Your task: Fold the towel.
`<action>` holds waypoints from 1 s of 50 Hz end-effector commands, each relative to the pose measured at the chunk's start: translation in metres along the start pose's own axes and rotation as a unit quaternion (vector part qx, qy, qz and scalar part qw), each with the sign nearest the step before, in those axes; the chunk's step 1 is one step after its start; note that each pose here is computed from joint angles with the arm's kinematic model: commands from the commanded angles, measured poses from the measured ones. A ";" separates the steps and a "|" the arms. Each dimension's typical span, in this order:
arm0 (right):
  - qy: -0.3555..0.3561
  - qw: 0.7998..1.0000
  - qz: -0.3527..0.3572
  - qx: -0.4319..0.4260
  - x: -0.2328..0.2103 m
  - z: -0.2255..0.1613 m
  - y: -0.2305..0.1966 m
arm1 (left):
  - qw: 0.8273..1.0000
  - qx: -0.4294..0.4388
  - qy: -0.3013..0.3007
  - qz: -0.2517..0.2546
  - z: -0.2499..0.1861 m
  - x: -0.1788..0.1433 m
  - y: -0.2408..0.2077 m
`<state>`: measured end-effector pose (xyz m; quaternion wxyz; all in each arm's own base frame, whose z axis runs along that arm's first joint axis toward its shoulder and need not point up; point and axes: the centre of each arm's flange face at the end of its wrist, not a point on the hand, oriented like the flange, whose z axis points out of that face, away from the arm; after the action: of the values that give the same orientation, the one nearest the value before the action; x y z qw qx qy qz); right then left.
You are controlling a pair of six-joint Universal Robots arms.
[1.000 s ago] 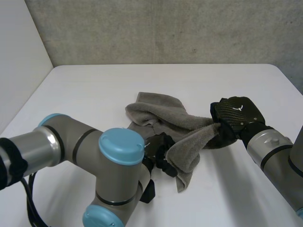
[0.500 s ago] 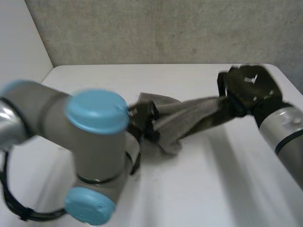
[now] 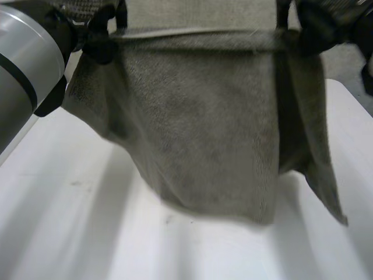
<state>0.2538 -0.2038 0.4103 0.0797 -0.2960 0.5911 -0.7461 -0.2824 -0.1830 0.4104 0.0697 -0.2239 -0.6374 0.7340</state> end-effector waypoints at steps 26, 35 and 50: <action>-0.005 0.984 -0.037 -0.175 -0.040 0.088 0.128 | 0.996 0.016 -0.033 -0.076 0.098 -0.006 0.076; -0.071 0.967 0.046 -0.242 -0.073 0.023 0.171 | 0.995 -0.057 -0.057 -0.064 0.088 -0.022 0.142; -0.143 0.936 0.148 -0.286 -0.130 -0.015 0.205 | 0.989 -0.071 -0.115 -0.064 0.089 -0.060 0.180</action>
<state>0.2950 -0.1920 0.1904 0.1520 -0.3551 0.7791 -0.4937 -0.2457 -0.3113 0.2630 0.0387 -0.1164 -0.7023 0.7012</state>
